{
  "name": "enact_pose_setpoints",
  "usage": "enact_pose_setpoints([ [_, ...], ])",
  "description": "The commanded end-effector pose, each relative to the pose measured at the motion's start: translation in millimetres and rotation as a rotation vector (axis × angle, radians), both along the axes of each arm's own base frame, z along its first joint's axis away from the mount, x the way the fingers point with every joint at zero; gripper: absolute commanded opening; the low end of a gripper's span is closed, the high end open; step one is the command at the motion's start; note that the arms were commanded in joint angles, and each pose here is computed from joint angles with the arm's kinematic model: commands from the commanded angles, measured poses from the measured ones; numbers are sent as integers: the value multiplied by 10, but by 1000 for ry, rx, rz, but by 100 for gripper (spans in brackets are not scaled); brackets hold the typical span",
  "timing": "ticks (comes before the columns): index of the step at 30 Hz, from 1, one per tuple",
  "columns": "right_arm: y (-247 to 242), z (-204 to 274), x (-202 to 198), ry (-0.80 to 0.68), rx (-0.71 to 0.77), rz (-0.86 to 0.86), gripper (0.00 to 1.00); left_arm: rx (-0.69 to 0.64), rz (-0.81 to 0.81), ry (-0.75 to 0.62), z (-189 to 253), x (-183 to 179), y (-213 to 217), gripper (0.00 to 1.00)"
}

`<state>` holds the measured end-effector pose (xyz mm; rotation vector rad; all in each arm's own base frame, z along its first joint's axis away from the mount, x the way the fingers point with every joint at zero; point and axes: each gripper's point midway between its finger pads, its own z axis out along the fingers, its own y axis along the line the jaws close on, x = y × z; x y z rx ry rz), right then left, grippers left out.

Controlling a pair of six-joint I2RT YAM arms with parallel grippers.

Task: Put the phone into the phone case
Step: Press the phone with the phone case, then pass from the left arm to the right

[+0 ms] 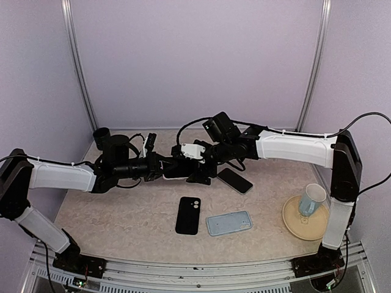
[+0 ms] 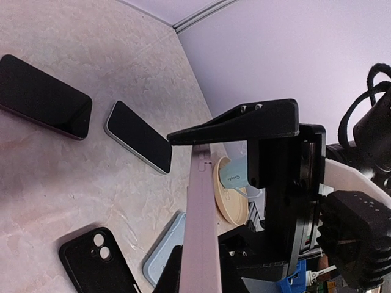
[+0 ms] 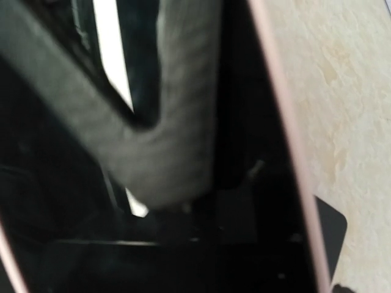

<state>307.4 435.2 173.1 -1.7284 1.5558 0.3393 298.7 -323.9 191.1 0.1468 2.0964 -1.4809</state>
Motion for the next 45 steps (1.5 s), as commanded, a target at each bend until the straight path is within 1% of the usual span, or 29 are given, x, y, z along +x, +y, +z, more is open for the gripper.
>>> enact_pose_setpoints([
  [1,300,528,-25,-2,198,39,94,-36,-39,-113,255,-44,-82,0],
  [8,254,429,-103,-15,164,91,93,-42,-48,-109,257,-48,-96,0],
  [17,159,406,-285,-118,152,193,95,-58,-61,-95,263,-40,-105,0],
  [22,95,324,-269,-150,98,194,98,-62,-64,-91,268,-37,-101,0],
  [28,11,187,-274,-147,35,196,100,-64,-58,-89,284,-22,-86,0],
  [37,1,75,-265,-161,2,194,100,-73,-57,-85,310,0,-91,0],
  [41,-5,56,-263,-173,-3,195,96,-73,-56,-84,306,2,-80,0],
  [45,-16,47,-269,-184,-1,197,89,-74,-55,-81,295,1,-70,0],
])
